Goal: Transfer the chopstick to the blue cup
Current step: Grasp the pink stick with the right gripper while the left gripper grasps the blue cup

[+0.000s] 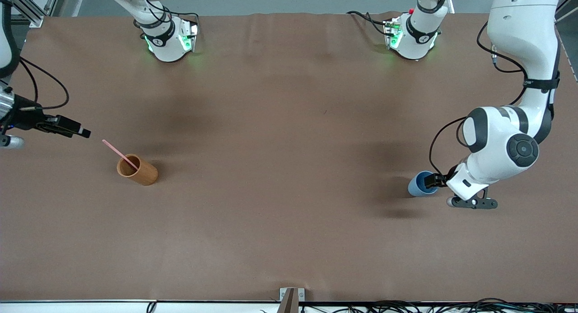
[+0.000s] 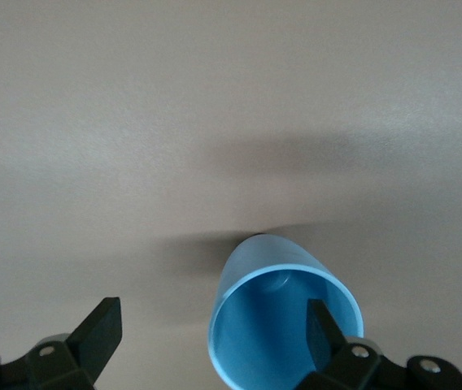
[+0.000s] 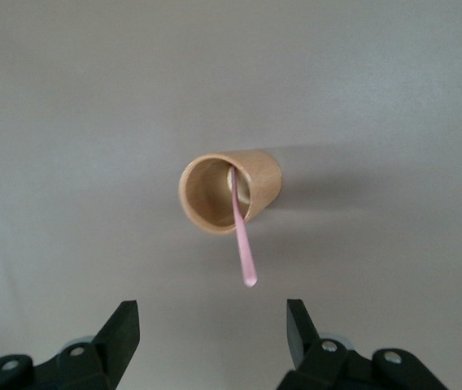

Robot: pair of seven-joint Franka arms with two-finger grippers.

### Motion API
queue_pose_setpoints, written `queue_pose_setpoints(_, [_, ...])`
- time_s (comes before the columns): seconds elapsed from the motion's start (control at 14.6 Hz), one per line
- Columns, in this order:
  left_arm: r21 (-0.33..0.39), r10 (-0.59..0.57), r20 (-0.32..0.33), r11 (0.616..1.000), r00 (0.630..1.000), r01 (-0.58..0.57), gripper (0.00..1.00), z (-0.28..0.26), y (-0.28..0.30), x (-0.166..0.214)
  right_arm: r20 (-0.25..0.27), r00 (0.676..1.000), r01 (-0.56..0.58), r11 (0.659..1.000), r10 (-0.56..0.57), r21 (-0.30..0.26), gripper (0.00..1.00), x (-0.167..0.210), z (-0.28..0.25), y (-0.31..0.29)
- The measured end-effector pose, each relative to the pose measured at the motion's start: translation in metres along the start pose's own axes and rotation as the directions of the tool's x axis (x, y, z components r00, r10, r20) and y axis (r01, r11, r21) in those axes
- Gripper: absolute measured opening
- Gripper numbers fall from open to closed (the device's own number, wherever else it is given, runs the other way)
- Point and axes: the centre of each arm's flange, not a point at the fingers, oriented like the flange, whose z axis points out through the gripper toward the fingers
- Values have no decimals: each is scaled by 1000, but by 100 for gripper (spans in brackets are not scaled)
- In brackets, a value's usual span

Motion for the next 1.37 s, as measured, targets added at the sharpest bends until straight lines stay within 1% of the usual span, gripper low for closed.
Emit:
queue_pose_setpoints(0.07, [-1, -4, 7, 1000, 1000, 4, 100, 5, -1, -1, -10, 1000, 3, 1000, -3, 1, 74, -1, 7, 4])
queue_pose_setpoints(0.14, [0, -5, 15, 1000, 1000, 5, 97, 9, -1, -1, -14, 1000, 3, 1000, -3, 5, 70, -3, 13, 7])
queue_pose_setpoints(0.2, [0, -6, 21, 1000, 1000, 6, 96, 13, -2, -2, -19, 1000, -2, 1000, 2, 17, 70, -4, 18, 8])
queue_pose_setpoints(0.27, [0, -5, 27, 1000, 1000, 5, 88, 17, -1, -2, -26, 1000, -9, 999, 10, 32, 65, -5, 22, 9])
queue_pose_setpoints(0.34, [1, -4, 31, 1000, 1000, 4, 75, 20, 0, -3, -37, 999, -13, 999, 14, 42, 59, -6, 27, 12])
queue_pose_setpoints(0.48, [1, -3, 36, 1000, 999, 2, 56, 23, 1, -3, -46, 999, -20, 997, 23, 70, 56, -10, 41, 18])
queue_pose_setpoints(0.55, [1, -2, 38, 1000, 999, 2, 44, 24, 1, -3, -44, 999, -24, 996, 28, 87, 55, -12, 48, 24])
queue_pose_setpoints(0.75, [1, 0, 36, 1000, 999, 0, 17, 23, 2, -2, -34, 999, -29, 991, 33, 130, 52, -16, 66, 45])
queue_pose_setpoints(0.82, [1, 4, 32, 1000, 999, -4, 7, 21, 5, -1, -32, 999, -31, 990, 36, 141, 49, -16, 71, 51])
queue_pose_setpoints(0.89, [3, 2, 24, 1000, 1000, -2, 5, 15, 10, 2, -28, 999, -33, 989, 38, 146, 49, -16, 74, 55])
queue_pose_setpoints(0.96, [9, -11, 17, 1000, 1000, 10, 5, 6, 19, 7, -25, 999, -36, 988, 40, 149, 42, -16, 77, 57])
queue_pose_setpoints(1.02, [11, -27, 17, 1000, 999, 27, 5, -7, 34, 11, -24, 999, -42, 987, 46, 157, 38, -17, 79, 57])
queue_pose_setpoints(1.16, [-5, -91, 11, 996, 996, 91, 5, -34, 76, 14, -25, 998, -51, 983, 56, 175, 36, -17, 81, 56])
queue_pose_setpoints(1.3, [-26, -176, 4, 984, 984, 176, 5, -51, 127, 7, -24, 998, -52, 983, 57, 178, 35, -18, 82, 55])
queue_pose_setpoints(1.37, [-28, -213, 1, 977, 977, 213, 5, -55, 155, 1, -24, 998, -52, 983, 57, 178, 31, -18, 82, 55])
